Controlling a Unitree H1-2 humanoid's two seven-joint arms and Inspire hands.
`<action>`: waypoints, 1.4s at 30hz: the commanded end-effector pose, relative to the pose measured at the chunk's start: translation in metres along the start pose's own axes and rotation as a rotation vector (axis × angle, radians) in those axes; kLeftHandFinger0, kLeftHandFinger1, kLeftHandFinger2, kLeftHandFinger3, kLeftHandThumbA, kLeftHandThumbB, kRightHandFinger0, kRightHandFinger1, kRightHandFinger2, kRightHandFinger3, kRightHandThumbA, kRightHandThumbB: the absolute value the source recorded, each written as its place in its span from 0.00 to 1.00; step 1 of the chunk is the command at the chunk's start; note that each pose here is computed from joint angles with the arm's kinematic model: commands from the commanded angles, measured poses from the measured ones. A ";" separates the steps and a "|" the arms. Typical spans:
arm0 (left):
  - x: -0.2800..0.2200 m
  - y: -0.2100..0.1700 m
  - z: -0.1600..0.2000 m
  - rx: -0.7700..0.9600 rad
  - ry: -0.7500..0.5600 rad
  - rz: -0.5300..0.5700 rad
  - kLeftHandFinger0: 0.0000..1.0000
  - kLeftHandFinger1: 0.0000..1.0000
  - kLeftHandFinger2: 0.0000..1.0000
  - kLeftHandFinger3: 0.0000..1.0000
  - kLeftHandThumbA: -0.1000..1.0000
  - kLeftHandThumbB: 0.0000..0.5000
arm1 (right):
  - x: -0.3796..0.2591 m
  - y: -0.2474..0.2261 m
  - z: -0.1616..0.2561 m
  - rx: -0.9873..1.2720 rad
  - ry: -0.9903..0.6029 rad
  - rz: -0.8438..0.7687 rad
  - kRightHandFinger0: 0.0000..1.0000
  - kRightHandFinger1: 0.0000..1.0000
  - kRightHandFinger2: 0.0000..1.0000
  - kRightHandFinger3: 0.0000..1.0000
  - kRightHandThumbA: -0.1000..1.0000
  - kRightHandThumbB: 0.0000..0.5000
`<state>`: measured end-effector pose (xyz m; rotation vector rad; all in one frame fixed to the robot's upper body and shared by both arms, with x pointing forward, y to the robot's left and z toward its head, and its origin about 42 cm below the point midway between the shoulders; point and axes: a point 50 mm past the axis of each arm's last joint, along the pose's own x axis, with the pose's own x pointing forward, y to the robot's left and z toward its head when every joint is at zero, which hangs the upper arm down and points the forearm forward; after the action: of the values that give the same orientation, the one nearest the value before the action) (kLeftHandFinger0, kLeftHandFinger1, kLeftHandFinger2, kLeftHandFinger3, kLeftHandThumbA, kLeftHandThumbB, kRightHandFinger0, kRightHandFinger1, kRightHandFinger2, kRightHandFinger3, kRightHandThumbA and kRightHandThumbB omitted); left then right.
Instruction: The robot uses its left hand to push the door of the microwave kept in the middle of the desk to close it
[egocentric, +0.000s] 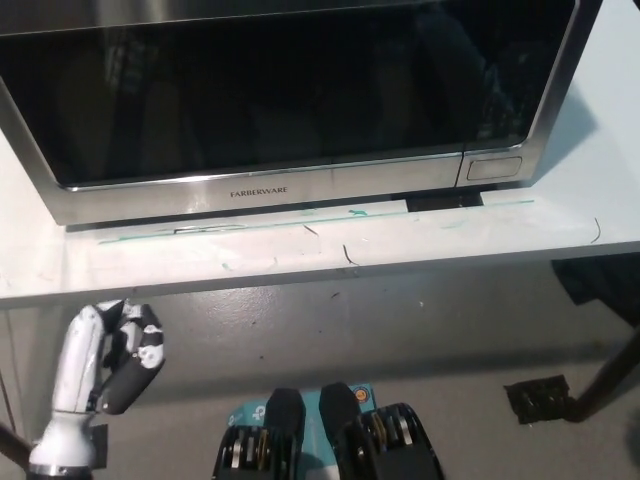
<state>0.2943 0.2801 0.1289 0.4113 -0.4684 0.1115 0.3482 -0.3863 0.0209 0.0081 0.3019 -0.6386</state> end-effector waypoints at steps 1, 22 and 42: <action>-0.013 -0.001 -0.021 -0.103 0.141 0.123 0.00 0.00 0.00 0.24 0.00 0.10 | 0.013 -0.003 0.026 0.020 -0.077 -0.023 0.48 0.50 0.54 0.60 0.03 0.24; -0.004 -0.004 -0.101 -0.283 0.533 0.398 0.00 0.00 0.00 0.22 0.00 0.17 | 0.018 0.005 0.035 0.041 -0.082 -0.020 0.49 0.50 0.53 0.59 0.04 0.28; 0.010 0.002 -0.104 -0.270 0.624 0.446 0.00 0.00 0.00 0.26 0.00 0.22 | 0.020 0.011 0.039 -0.030 -0.112 0.004 0.52 0.52 0.55 0.62 0.10 0.25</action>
<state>0.3338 0.3209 0.0335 -0.0128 0.0797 0.5550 0.3635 -0.3812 0.0274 -0.0026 0.2964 -0.6231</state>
